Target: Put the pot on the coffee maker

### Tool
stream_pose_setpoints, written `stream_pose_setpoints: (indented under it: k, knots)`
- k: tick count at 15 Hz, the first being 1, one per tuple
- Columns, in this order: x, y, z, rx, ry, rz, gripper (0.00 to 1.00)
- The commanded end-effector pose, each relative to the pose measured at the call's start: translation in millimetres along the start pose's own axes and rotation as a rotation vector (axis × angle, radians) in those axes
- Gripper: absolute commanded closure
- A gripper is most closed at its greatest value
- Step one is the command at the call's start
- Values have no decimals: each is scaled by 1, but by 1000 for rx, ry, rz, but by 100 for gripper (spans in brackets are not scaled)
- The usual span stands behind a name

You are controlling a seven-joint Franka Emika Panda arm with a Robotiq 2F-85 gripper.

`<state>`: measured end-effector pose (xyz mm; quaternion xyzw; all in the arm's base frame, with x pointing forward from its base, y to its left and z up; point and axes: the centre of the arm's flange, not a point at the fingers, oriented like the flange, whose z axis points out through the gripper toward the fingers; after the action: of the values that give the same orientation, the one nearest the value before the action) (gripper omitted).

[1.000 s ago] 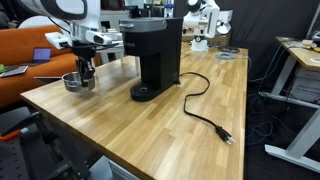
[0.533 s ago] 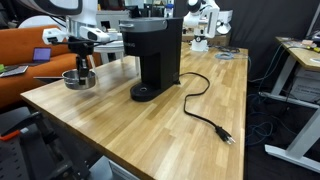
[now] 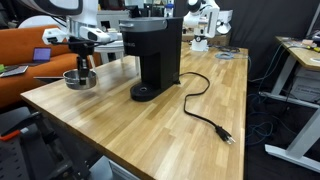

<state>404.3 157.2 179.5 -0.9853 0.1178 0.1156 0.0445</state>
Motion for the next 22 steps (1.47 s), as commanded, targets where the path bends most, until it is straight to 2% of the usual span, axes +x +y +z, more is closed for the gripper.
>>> stream_pose_setpoints:
  k: [1, 5, 10, 14, 15, 22]
  knots:
    - [-2, 2, -4, 44, 9, 85, 98]
    - [-10, 4, 0, 129, -14, 202, 98]
    - [-32, 16, 14, 114, -58, 324, 98]
    - [-49, 3, 14, 56, -39, 292, 98]
    - [-39, 6, 26, 68, -84, 294, 93]
    - [-45, 2, 20, 61, -65, 291, 93]
